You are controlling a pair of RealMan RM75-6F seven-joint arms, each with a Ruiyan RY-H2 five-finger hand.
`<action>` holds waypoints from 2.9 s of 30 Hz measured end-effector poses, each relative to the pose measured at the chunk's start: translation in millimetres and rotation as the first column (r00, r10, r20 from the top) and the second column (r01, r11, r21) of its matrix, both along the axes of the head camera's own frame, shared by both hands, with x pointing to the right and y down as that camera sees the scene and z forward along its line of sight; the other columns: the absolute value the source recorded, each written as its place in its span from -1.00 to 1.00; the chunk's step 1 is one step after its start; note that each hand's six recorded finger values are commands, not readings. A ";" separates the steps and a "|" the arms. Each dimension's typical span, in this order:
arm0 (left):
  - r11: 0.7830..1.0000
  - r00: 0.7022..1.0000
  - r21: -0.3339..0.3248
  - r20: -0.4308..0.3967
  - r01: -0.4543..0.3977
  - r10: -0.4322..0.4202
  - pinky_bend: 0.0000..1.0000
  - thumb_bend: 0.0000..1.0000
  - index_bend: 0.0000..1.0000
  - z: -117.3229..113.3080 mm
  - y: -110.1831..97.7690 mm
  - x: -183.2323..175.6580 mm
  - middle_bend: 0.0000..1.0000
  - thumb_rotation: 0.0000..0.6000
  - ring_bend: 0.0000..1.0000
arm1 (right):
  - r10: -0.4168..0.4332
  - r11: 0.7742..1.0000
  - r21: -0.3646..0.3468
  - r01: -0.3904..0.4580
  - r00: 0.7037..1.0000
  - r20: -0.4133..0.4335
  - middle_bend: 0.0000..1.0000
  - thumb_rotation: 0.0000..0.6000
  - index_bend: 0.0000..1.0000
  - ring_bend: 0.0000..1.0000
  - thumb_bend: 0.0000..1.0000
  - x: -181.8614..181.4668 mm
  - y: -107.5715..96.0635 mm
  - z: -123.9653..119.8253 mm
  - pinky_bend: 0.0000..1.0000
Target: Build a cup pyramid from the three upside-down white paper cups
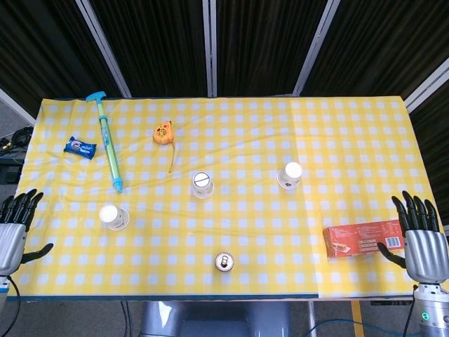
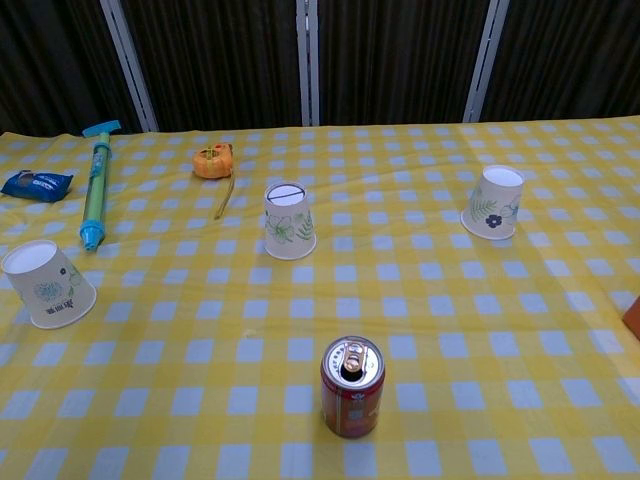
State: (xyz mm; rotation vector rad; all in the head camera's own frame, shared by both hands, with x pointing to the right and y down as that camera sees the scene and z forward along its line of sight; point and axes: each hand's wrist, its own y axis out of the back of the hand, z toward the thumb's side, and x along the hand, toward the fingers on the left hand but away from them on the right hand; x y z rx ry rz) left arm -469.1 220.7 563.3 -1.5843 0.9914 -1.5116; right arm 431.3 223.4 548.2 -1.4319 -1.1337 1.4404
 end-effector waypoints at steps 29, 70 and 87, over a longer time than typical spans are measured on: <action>0.994 0.999 -0.103 -0.001 -0.038 0.038 -1.00 -0.76 -0.51 33.1 -37.8 27.2 -1.00 1.00 -1.00 | -0.024 0.998 -0.049 0.025 0.999 0.026 -1.00 1.00 -0.76 -1.00 -0.92 -7.3 4.2 4.3 -1.00; 0.959 0.985 -0.232 -0.090 -0.165 0.147 -1.00 -0.18 -0.30 81.1 -63.5 115.5 -1.00 1.00 -1.00 | -0.006 0.998 -0.067 0.009 0.999 0.049 -1.00 1.00 -0.75 -1.00 -0.92 -3.0 3.1 5.3 -1.00; 0.965 0.972 -0.126 -0.087 -0.228 0.219 -1.00 -0.18 -0.33 99.5 -141.1 191.1 -1.00 1.00 -1.00 | 0.030 0.994 -0.111 -0.024 0.998 0.057 -1.00 1.00 -0.75 -1.00 -0.92 8.7 -0.9 19.0 -1.00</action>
